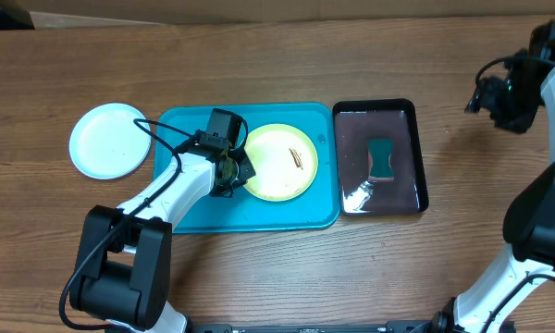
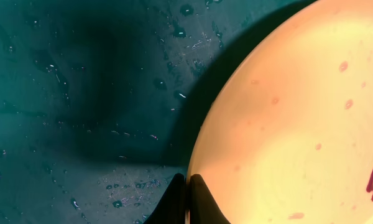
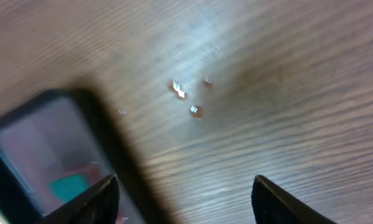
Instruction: Clean dirty plates on tray and stack at the side
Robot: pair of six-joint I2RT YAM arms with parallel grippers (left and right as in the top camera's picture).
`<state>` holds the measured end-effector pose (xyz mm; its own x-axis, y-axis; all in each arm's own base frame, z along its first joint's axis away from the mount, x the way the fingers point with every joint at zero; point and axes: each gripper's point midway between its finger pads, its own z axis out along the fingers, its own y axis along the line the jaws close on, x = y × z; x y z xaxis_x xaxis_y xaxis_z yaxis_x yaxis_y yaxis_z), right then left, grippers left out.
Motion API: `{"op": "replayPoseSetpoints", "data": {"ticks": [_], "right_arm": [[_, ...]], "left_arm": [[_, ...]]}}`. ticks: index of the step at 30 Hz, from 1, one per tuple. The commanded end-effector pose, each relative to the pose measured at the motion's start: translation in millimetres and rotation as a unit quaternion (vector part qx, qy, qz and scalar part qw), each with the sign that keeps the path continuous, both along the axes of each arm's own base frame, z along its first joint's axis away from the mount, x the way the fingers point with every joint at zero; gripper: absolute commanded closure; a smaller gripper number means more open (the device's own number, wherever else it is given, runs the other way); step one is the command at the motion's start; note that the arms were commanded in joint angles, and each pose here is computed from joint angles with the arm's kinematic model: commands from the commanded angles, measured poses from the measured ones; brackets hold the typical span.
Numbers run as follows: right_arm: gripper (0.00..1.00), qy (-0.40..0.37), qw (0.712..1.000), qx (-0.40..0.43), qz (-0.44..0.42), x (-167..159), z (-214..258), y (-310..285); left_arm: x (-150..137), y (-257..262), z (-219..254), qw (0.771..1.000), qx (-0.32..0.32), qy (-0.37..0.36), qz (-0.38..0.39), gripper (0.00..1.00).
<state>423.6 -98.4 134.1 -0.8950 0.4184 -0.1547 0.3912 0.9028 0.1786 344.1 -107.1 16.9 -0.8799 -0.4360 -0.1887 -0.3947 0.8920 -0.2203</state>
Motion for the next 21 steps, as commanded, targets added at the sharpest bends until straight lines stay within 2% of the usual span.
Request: {"op": "replayPoseSetpoints", "data": {"ticks": [1, 7, 14, 21], "right_arm": [[0.32, -0.085, 0.994, -0.005, 0.062, 6, 75, 46], [0.34, -0.025, 0.991, -0.020, 0.132, -22, 67, 113], [0.34, 0.042, 0.979, -0.056, 0.193, -48, 13, 160], [0.37, 0.041, 0.973, -0.069, 0.215, -51, -49, 174]], "left_arm": [[2, -5, -4, 1.000, -0.001, 0.002, -0.012, 0.96], [3, -5, -4, 1.000, -0.001, 0.001, -0.013, 0.96], [2, -3, -4, 1.000, 0.004, 0.004, -0.012, 0.96], [2, -4, -4, 1.000, 0.003, 0.003, -0.012, 0.96]]}}
